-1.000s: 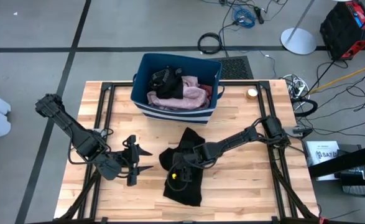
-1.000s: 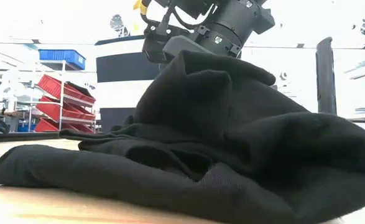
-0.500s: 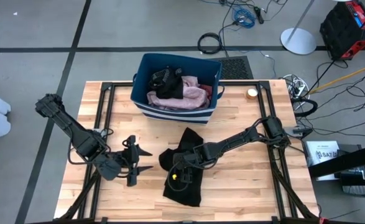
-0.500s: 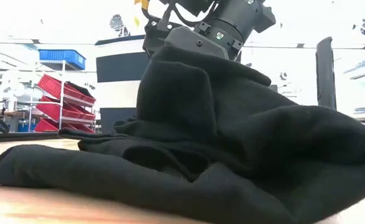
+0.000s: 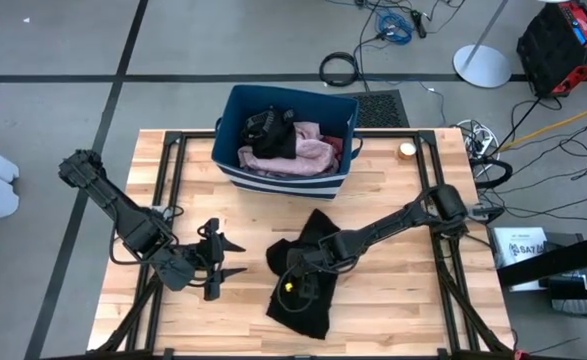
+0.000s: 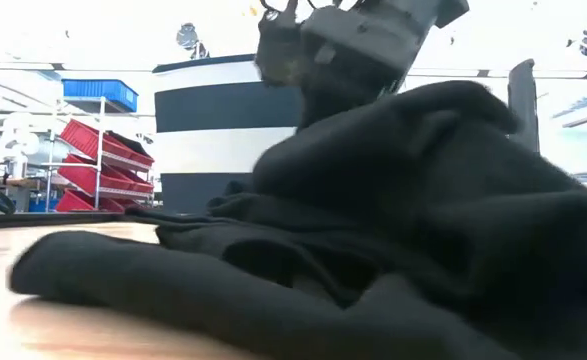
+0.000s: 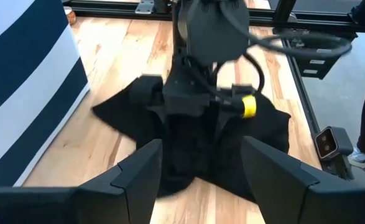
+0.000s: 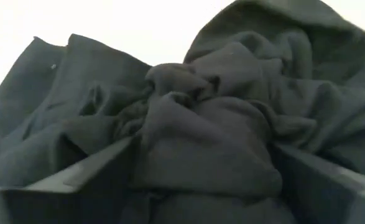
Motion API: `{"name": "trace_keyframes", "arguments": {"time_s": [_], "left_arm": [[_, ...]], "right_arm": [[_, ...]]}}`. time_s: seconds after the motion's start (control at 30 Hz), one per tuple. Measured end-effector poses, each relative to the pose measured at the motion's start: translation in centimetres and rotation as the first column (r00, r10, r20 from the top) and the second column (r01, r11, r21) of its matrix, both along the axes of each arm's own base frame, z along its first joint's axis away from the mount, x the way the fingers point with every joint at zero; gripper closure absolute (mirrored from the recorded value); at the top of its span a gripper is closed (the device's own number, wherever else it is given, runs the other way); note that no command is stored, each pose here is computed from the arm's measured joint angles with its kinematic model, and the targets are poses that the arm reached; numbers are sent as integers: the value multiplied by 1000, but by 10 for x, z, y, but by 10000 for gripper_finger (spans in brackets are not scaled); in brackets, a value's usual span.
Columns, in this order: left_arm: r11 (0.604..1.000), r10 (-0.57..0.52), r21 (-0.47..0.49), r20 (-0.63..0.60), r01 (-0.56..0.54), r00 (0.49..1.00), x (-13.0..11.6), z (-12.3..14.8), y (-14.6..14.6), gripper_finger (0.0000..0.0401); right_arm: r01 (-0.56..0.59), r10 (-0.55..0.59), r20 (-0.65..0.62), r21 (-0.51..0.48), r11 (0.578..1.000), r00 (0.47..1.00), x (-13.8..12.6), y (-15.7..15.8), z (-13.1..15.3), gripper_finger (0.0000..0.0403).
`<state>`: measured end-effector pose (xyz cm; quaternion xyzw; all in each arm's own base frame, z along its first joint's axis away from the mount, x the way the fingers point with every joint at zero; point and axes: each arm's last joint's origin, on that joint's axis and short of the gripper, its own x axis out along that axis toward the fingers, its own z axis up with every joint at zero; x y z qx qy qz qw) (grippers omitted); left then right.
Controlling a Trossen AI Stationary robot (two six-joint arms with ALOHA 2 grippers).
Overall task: Sort clothes
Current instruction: Put the black hoodie into the blue laundry organizer
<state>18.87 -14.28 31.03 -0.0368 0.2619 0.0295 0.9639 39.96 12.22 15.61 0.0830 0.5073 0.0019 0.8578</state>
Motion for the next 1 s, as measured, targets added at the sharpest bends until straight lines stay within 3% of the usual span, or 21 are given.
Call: {"name": "trace_keyframes", "arguments": {"time_s": [0.1, 0.33, 0.57, 0.77, 1.0], "left_arm": [[1000, 0, 0, 0, 0, 1000, 0, 0, 0, 173], [1000, -2, 8, -1, 2, 1000, 0, 0, 0, 173], [1000, 1, 9, 2, -1, 1000, 0, 0, 0, 173], [1000, 4, 4, 3, -4, 1000, 0, 0, 0, 173], [1000, 5, 2, 3, -5, 1000, 0, 0, 0, 173]], "right_arm": [[-12, 12, 27, 5, 1000, 1000, -6, 2, 18, 16], [-71, 72, 142, -8, 997, 987, -17, 15, 54, 62], [-34, 50, 237, -70, 997, 970, -20, 15, 75, 53], [-17, 40, 241, -97, 995, 970, -15, 10, 70, 39], [0, 28, 175, -162, 987, 984, -2, 3, 36, 36]]}}
